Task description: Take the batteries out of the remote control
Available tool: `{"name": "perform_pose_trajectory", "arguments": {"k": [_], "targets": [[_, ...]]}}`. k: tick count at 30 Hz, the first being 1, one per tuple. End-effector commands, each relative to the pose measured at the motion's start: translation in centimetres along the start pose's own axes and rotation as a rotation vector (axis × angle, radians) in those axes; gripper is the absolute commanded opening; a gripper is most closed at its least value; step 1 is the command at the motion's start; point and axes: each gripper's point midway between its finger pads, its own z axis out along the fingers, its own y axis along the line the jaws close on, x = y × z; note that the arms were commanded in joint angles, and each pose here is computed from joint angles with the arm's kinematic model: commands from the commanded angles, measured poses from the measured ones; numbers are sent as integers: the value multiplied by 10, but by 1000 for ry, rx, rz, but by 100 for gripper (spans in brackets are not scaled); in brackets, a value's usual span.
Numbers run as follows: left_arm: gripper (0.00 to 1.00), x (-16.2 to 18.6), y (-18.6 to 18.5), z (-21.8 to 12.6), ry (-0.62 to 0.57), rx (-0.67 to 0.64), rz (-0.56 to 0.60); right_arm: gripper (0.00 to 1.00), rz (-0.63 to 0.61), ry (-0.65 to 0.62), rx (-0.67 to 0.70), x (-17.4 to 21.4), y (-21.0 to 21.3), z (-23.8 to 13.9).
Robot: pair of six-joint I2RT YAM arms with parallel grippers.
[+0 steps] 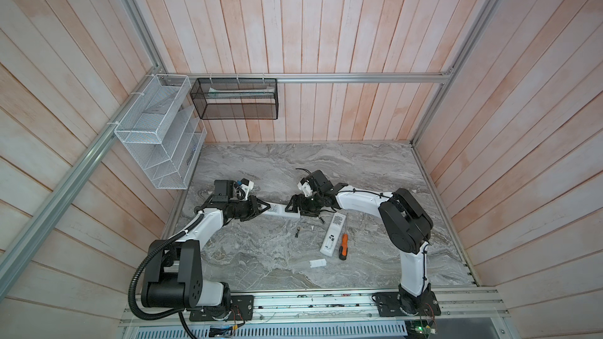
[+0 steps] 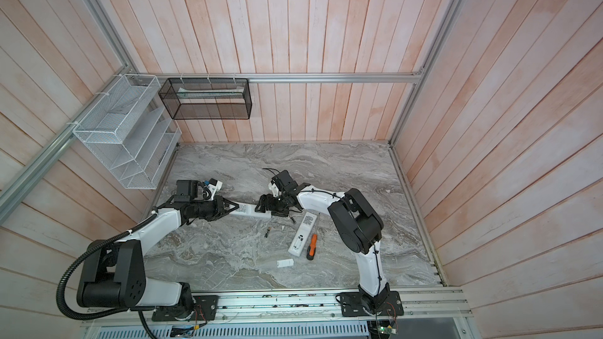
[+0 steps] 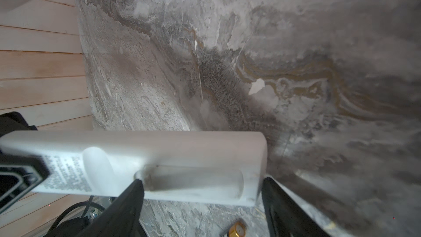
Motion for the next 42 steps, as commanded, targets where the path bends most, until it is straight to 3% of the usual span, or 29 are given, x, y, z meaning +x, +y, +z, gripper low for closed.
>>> {"name": "perform_pose_trajectory", "arguments": {"k": [1, 12, 18, 25, 35, 42], "targets": [[2, 0, 0, 2, 10, 8, 14, 81, -4, 5, 0, -1, 5, 10], [2, 1, -1, 3, 16, 12, 14, 86, -4, 16, 20, 2, 0, 16], [2, 2, 0, 3, 16, 12, 12, 78, -11, 31, 100, 6, -16, 21], [2, 1, 0, 3, 15, 10, 11, 79, -37, 27, 167, 7, -24, 18], [0, -4, 8, -3, -21, -77, 28, 89, -98, -20, 424, -1, -52, -8], [0, -8, 17, -12, -57, -178, 54, 90, -134, -85, 519, -11, -51, -39]]}}
